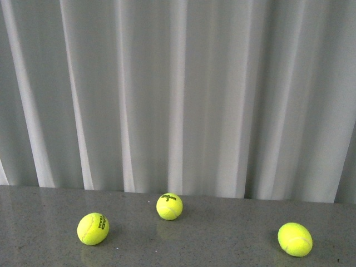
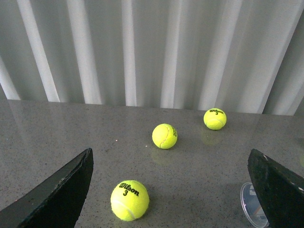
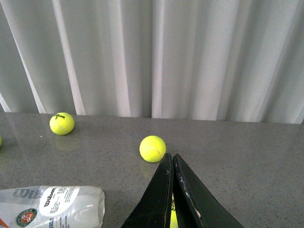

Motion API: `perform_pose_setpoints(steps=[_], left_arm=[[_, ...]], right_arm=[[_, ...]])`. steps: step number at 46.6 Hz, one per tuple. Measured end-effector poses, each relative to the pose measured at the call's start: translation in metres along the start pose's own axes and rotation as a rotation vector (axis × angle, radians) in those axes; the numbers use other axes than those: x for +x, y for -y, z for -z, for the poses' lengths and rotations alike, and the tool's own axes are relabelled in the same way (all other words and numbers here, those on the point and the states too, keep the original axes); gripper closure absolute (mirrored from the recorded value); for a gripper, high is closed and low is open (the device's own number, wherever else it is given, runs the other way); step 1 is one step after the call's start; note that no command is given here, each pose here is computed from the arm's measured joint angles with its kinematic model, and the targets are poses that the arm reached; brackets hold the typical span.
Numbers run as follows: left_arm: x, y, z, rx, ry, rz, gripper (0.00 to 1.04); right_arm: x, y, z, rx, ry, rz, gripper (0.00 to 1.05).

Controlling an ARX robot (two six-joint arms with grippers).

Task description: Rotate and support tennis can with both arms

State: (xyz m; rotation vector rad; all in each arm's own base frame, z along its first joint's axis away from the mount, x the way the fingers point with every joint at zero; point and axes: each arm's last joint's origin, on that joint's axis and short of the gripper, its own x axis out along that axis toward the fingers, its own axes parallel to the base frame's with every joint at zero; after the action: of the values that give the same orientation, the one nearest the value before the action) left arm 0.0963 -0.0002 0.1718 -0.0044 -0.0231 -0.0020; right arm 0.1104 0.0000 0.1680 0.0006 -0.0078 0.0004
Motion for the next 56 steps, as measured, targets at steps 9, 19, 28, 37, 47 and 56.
perform_pose_setpoints(steps=[9, 19, 28, 37, 47, 56], left_arm=[[0.0, 0.0, 0.0, 0.0, 0.0, 0.0, 0.07], [0.0, 0.0, 0.0, 0.0, 0.001, 0.0, 0.07], [0.0, 0.0, 0.0, 0.0, 0.001, 0.0, 0.07], [0.0, 0.0, 0.0, 0.0, 0.001, 0.0, 0.07], [0.0, 0.0, 0.0, 0.0, 0.001, 0.0, 0.07], [0.0, 0.0, 0.0, 0.0, 0.001, 0.0, 0.07]], right_arm=[[-0.011, 0.0, 0.005, 0.0, -0.032, -0.001, 1.01], [-0.013, 0.0, 0.003, 0.0, -0.007, -0.001, 1.01], [-0.013, 0.0, 0.003, -0.001, -0.007, -0.001, 0.65], [-0.013, 0.0, 0.003, -0.001, -0.007, -0.001, 0.24], [-0.013, 0.0, 0.003, -0.001, -0.007, -0.001, 0.08], [-0.013, 0.0, 0.003, -0.001, -0.006, -0.001, 0.07]])
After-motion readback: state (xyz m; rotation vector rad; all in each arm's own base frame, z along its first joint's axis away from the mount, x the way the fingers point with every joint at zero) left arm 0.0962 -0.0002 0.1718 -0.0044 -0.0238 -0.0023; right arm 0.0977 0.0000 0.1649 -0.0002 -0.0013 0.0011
